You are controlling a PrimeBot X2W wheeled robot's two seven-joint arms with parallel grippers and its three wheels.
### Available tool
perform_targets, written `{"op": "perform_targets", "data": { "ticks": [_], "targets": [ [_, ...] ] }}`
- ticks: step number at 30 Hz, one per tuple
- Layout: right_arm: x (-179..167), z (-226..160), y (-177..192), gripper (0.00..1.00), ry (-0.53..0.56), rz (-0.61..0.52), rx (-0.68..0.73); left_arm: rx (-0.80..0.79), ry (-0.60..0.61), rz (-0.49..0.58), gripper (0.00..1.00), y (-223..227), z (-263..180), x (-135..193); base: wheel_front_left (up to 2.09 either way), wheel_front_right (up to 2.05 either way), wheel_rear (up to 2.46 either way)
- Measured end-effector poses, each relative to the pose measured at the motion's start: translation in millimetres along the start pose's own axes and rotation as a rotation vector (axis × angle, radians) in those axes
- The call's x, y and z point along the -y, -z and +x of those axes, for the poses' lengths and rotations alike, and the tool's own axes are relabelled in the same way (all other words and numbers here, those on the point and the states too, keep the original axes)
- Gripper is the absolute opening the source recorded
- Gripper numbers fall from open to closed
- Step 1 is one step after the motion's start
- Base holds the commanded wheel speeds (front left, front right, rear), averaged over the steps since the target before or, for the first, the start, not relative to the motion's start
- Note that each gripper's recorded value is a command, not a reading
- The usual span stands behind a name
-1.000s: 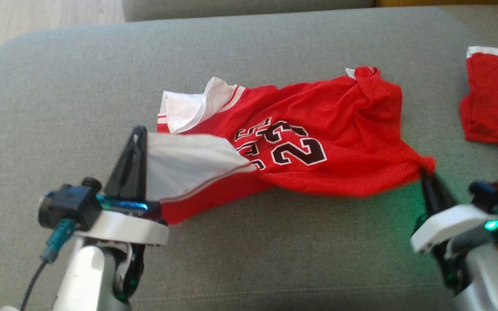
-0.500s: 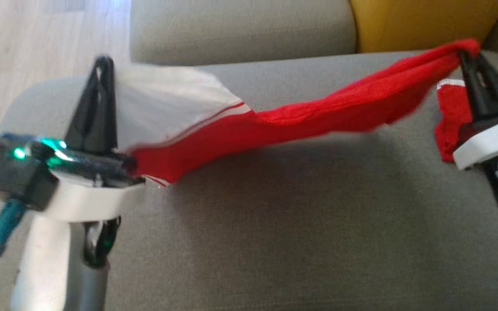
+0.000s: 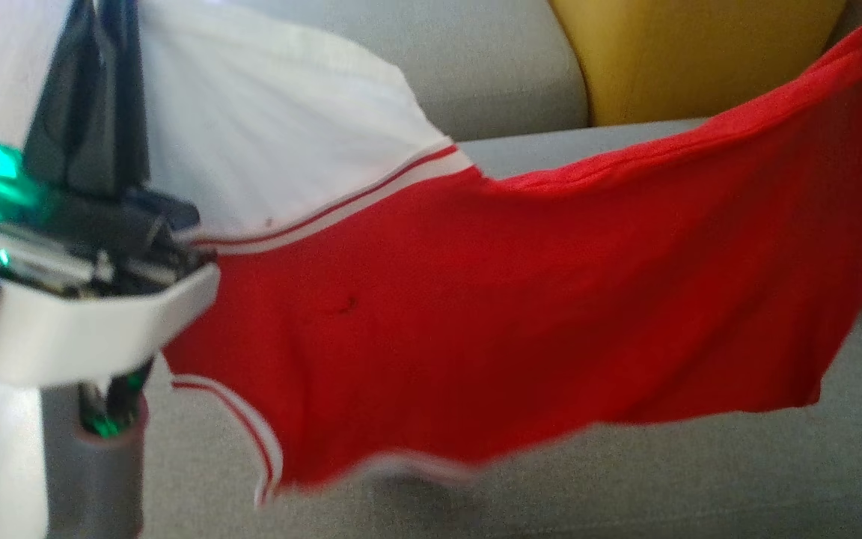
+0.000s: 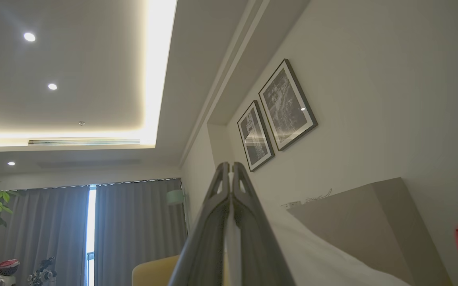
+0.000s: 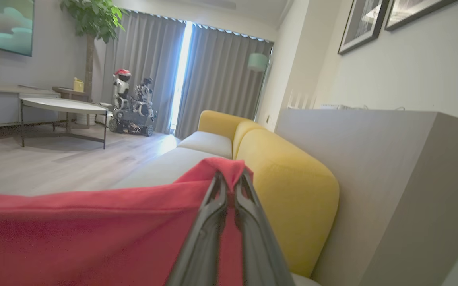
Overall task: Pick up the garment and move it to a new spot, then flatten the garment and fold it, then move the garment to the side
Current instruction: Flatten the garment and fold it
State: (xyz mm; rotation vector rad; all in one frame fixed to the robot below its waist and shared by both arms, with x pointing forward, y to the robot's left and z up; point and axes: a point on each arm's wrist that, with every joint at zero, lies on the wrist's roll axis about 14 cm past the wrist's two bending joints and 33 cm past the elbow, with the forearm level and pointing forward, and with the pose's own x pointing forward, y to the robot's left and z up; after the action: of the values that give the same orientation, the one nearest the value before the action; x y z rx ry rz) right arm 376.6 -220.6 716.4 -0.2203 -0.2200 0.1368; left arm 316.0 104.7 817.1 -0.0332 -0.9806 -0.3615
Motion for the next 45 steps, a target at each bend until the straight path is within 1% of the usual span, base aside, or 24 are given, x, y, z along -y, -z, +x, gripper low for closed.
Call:
{"op": "perform_targets", "data": {
  "ticks": [2,3,4,6,7,9,12,15,17,20,21,25,30,32,35,36,38,40,43,45],
  "targets": [
    [0,5,6,0.0,-0.004,0.011,-0.034,-0.006,0.018,0.01,0.0,4,11,-1,0.0,0.0,0.0],
    [-2,9,9,0.0,-0.015,0.037,-0.046,-0.016,0.023,0.008,0.0,9,18,-2,0.0,0.0,0.0],
    [-5,16,12,0.0,-0.027,0.067,-0.059,-0.033,0.023,-0.007,0.0,17,26,-5,0.0,0.0,0.0],
    [-7,35,17,0.0,-0.047,0.069,-0.09,-0.074,0.026,-0.033,0.0,38,42,-11,0.0,0.0,0.0],
    [-8,46,15,0.0,-0.059,0.088,-0.088,-0.094,0.03,-0.028,0.0,48,52,-16,0.0,0.0,0.0],
    [-5,77,3,0.0,-0.071,0.118,-0.06,-0.103,0.038,-0.004,0.0,66,76,-27,0.0,0.0,0.0],
    [4,133,-21,0.0,-0.068,0.111,0.019,-0.097,0.052,0.031,0.0,96,120,-43,0.0,0.0,0.0],
    [9,185,-30,0.0,-0.062,0.122,0.095,-0.093,0.046,0.061,0.0,131,155,-61,0.0,0.0,0.0],
    [11,216,-23,0.0,-0.055,0.118,0.12,-0.077,0.03,0.087,0.0,154,170,-75,0.0,0.0,0.0],
    [8,253,10,0.0,-0.046,0.111,0.13,-0.089,0.019,0.131,0.0,193,176,-92,0.0,0.0,0.0],
    [5,261,24,0.0,-0.044,0.108,0.13,-0.109,0.015,0.13,0.0,208,173,-95,0.0,0.0,0.0],
    [-1,282,77,0.0,-0.026,0.159,0.121,-0.206,0.029,0.148,0.0,259,154,-99,0.0,0.0,0.0],
    [-22,294,133,0.0,-0.047,0.237,0.066,-0.236,0.077,0.191,0.0,280,135,-94,0.0,0.0,0.0],
    [-34,294,160,0.0,-0.057,0.282,0.018,-0.282,0.074,0.188,0.0,295,115,-96,0.0,0.0,0.0],
    [-55,281,208,0.0,-0.082,0.319,-0.085,-0.403,0.079,0.159,0.0,325,67,-92,0.0,0.0,0.0],
    [-55,281,208,0.0,-0.082,0.319,-0.085,-0.403,0.079,0.159,0.0,325,67,-92,0.0,0.0,0.0],
    [-69,262,241,0.0,-0.094,0.341,-0.175,-0.499,0.091,0.125,0.0,344,29,-82,0.0,0.0,0.0],
    [-77,241,269,0.0,-0.093,0.364,-0.262,-0.574,0.107,0.087,0.0,353,-4,-70,0.0,0.0,0.0],
    [-87,213,293,0.0,-0.106,0.377,-0.367,-0.65,0.127,0.06,0.0,352,-41,-57,0.0,0.0,0.0],
    [-93,198,300,0.0,-0.115,0.392,-0.412,-0.694,0.14,0.04,0.0,349,-63,-47,0.0,0.0,0.0]
  ]
}}
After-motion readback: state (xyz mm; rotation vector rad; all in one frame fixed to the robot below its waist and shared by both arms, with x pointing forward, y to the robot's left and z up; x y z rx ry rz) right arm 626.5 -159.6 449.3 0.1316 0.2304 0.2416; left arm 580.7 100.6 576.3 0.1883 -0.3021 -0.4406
